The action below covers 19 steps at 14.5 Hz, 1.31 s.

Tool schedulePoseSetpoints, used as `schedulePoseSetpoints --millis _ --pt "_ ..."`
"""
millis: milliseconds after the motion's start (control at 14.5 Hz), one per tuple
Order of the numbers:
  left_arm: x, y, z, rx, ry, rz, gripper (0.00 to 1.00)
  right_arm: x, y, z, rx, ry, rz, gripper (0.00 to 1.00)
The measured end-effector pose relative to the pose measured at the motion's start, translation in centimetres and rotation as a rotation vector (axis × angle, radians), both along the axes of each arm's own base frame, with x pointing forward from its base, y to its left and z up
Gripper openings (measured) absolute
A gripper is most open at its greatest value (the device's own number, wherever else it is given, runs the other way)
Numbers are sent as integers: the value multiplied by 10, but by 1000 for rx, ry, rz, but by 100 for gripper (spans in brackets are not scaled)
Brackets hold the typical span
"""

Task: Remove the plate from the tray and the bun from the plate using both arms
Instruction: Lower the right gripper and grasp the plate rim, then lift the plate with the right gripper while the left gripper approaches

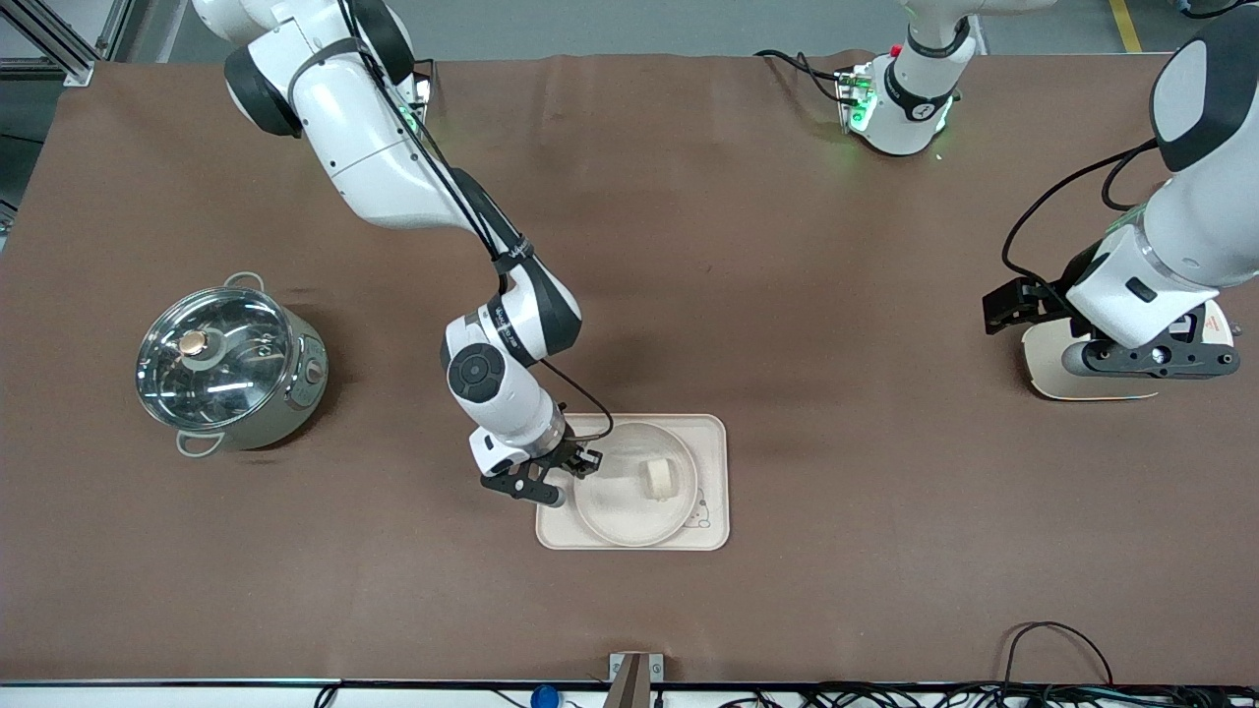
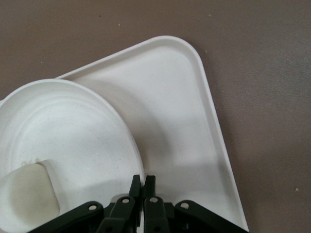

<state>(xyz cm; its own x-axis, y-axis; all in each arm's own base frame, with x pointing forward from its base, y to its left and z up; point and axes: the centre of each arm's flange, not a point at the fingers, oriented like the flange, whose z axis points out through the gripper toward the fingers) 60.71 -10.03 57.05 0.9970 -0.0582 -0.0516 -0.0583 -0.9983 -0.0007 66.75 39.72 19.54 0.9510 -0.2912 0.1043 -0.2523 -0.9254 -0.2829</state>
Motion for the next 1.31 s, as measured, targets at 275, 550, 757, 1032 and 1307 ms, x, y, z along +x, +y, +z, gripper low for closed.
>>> schedulePoseSetpoints --millis 275,550,757,1032,1307 --pt "0 -2 0 0 0 -3 100 2 0 5 5 -12 2 4" --pt "-3 -15 0 0 0 -19 100 -4 16 30 40 -23 22 4" --pt "-6 -31 0 2 -1 18 100 -27 18 49 60 -34 35 4" --pt "-11 -50 0 0 0 34 100 -89 4 38 113 -50 58 4" --pt "-15 -68 -3 0 7 21 100 -174 -4 23 116 -57 109 4"
